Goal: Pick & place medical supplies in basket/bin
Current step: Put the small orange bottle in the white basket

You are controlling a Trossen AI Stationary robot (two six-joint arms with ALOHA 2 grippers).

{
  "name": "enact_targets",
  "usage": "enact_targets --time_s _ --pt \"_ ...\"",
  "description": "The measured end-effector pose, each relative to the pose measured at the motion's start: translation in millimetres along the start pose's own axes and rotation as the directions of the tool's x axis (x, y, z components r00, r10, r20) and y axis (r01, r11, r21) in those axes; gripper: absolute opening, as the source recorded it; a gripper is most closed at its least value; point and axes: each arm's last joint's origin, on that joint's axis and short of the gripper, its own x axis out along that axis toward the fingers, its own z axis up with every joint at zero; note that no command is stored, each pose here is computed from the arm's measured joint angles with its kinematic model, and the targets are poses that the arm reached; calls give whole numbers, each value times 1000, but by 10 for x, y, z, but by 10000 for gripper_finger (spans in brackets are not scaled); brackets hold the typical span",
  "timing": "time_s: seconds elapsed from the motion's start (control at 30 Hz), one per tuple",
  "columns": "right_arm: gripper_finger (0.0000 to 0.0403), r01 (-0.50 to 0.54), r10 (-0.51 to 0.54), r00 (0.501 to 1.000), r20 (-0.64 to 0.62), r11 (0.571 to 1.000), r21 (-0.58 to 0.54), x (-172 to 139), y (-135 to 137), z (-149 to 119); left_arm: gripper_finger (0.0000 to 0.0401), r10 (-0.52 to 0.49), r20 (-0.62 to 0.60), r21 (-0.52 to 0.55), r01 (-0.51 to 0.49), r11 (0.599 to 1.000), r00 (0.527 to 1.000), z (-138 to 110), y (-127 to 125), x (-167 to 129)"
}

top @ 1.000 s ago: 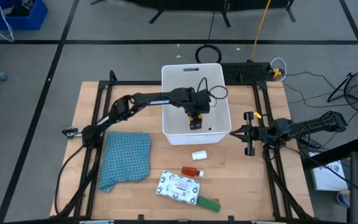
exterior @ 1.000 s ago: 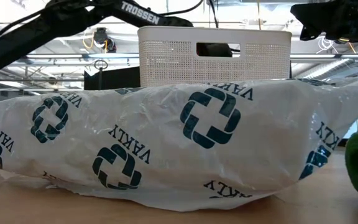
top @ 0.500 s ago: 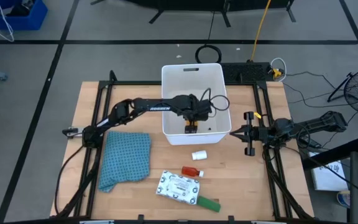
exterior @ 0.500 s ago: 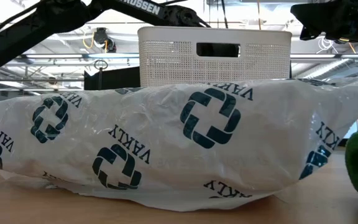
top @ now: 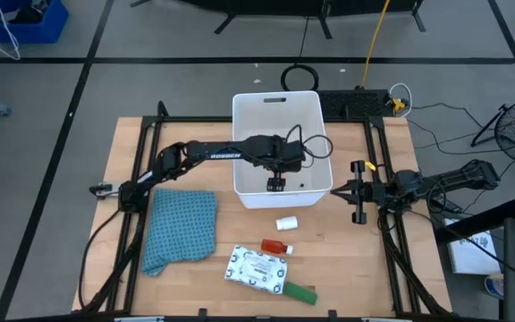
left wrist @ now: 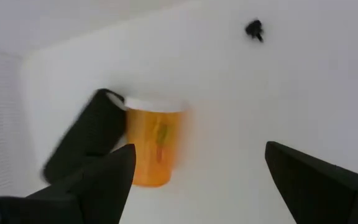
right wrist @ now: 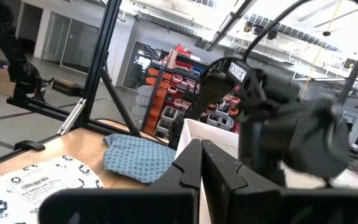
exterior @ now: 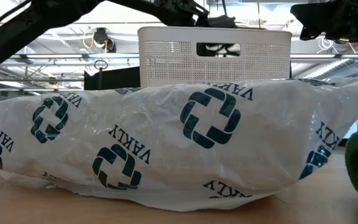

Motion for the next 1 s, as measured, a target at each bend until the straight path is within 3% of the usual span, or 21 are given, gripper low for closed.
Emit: enact_targets --time_s 0.17,0.4,0.5,0.63,0.83,0.93,1.0 --pt "0 0 0 1000 0 1000 7 0 0 0 363 68 61 -7 -68 998 996 8 69 -507" --pt "0 1 -1 1000 -3 1000 7 0 0 -3 357 100 213 5 -103 995 972 -235 -15 -1874" --pt "0 0 0 1000 -9 1000 6 0 2 -8 325 111 228 -15 -111 994 967 -524 -79 -2435" --pt "0 -1 1 1000 -9 1000 16 0 2 -8 234 141 222 -114 -118 986 965 -978 -174 -2965" --pt "0 -2 3 1000 -8 999 39 0 3 -8 35 124 359 -180 -62 982 925 -1621 -440 -3183" --pt "0 -3 3 1000 -8 998 65 0 3 -8 14 107 517 -151 -32 988 849 -1886 -598 -3063" --pt "0 -3 4 1000 -8 997 77 0 3 -8 12 75 641 -98 -16 995 764 -2031 -710 -2901"
